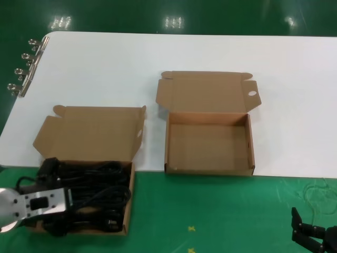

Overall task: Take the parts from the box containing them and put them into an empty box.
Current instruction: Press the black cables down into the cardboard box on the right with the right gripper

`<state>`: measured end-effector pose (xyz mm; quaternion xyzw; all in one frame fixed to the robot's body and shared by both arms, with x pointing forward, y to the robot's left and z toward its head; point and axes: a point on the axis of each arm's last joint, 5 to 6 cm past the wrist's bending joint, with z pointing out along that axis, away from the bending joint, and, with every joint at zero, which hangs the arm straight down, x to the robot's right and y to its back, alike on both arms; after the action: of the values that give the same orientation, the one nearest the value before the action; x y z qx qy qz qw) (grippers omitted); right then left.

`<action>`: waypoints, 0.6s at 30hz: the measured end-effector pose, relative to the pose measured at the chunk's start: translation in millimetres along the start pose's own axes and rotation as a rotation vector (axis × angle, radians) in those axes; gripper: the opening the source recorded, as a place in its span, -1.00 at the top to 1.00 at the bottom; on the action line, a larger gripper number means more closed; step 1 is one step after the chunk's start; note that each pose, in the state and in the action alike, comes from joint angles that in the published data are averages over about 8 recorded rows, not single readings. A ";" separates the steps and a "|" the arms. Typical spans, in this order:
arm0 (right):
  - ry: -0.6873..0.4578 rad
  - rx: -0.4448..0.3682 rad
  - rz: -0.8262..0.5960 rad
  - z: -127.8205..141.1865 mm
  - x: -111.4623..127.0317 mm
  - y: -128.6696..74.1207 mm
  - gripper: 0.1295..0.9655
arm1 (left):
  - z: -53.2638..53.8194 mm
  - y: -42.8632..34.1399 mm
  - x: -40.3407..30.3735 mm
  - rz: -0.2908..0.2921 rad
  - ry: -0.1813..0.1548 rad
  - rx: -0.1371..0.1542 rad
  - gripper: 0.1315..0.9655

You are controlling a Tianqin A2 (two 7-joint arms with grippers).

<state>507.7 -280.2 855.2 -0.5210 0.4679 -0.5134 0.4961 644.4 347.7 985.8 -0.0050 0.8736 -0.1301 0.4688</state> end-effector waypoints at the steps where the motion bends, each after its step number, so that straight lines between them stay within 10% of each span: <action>1: 0.000 0.000 0.000 0.0 0.0 0.0 -0.94 | 1.8 -2.3 -2.5 -0.005 0.002 0.000 -1.00; 18: 0.000 0.000 0.000 0.0 0.0 0.0 -1.00 | 18.2 -15.1 -20.3 -0.092 0.037 0.023 -0.89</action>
<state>507.7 -280.2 855.2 -0.5210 0.4679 -0.5134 0.4961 669.0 331.7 996.3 -0.0375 0.8795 -0.1617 0.4460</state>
